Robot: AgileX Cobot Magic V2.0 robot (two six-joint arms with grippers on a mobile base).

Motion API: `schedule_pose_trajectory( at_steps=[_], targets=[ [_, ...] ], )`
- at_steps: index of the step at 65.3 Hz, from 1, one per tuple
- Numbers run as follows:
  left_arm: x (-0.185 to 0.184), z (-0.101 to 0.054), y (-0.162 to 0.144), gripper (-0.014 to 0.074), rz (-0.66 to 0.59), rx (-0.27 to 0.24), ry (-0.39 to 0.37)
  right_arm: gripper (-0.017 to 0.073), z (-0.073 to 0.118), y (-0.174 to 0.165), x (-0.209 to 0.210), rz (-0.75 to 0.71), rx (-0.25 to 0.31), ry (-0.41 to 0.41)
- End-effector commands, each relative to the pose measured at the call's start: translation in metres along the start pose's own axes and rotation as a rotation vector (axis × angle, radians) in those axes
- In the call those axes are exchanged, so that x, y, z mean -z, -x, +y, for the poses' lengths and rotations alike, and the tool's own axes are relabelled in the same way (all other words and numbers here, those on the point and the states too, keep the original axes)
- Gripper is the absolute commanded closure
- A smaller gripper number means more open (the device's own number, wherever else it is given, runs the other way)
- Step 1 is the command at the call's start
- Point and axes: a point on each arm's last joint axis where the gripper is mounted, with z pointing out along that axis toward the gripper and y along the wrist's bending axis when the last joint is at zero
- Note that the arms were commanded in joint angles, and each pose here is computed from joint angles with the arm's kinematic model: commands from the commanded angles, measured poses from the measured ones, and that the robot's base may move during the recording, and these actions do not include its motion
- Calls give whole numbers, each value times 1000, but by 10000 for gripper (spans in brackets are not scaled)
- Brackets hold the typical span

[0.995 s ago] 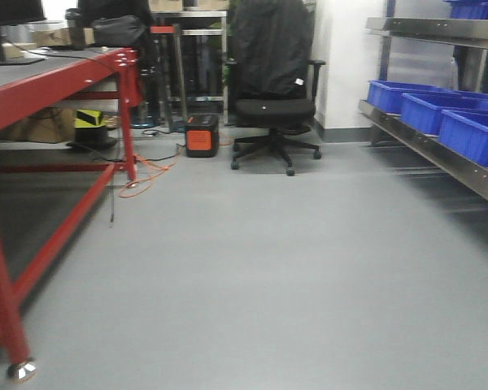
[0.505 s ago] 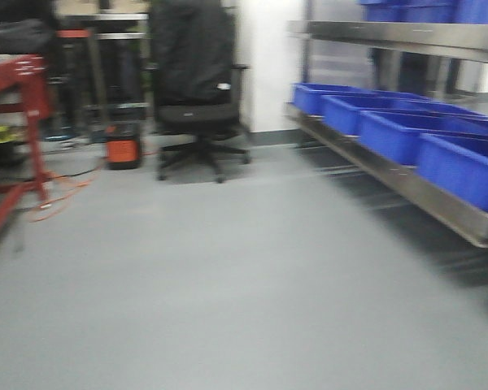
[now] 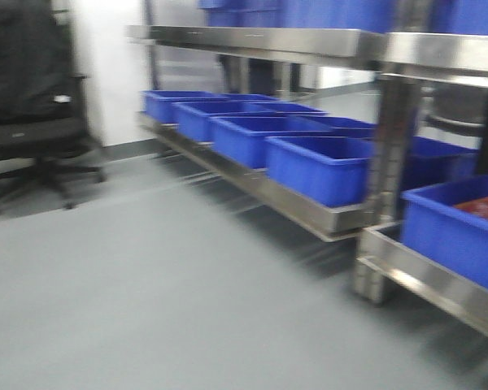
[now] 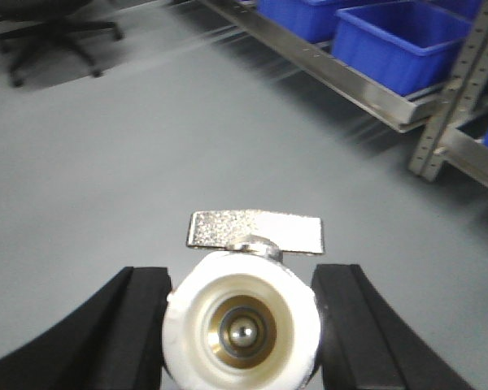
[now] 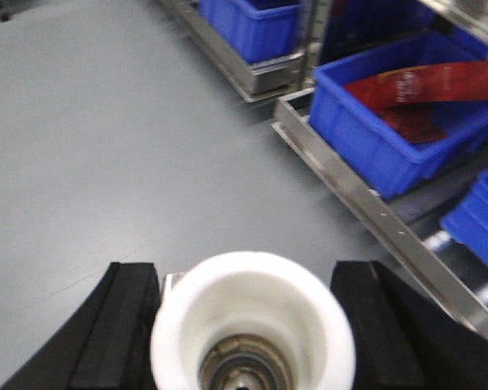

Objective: Place valve from conveyor to right shelf box
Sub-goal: 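Drive the base away from the conveyor to the shelf of blue bins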

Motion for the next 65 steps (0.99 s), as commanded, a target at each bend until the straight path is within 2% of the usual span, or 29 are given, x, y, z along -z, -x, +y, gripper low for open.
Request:
schedule_pose_trajectory(
  at_steps=[1, 65],
  targets=[
    [2, -1, 5, 704, -61, 3, -6, 727, -1, 8, 4, -82, 8, -10],
    [2, -1, 6, 704, -66, 3, -5, 727, -1, 8, 4, -82, 8, -10]
  ],
)
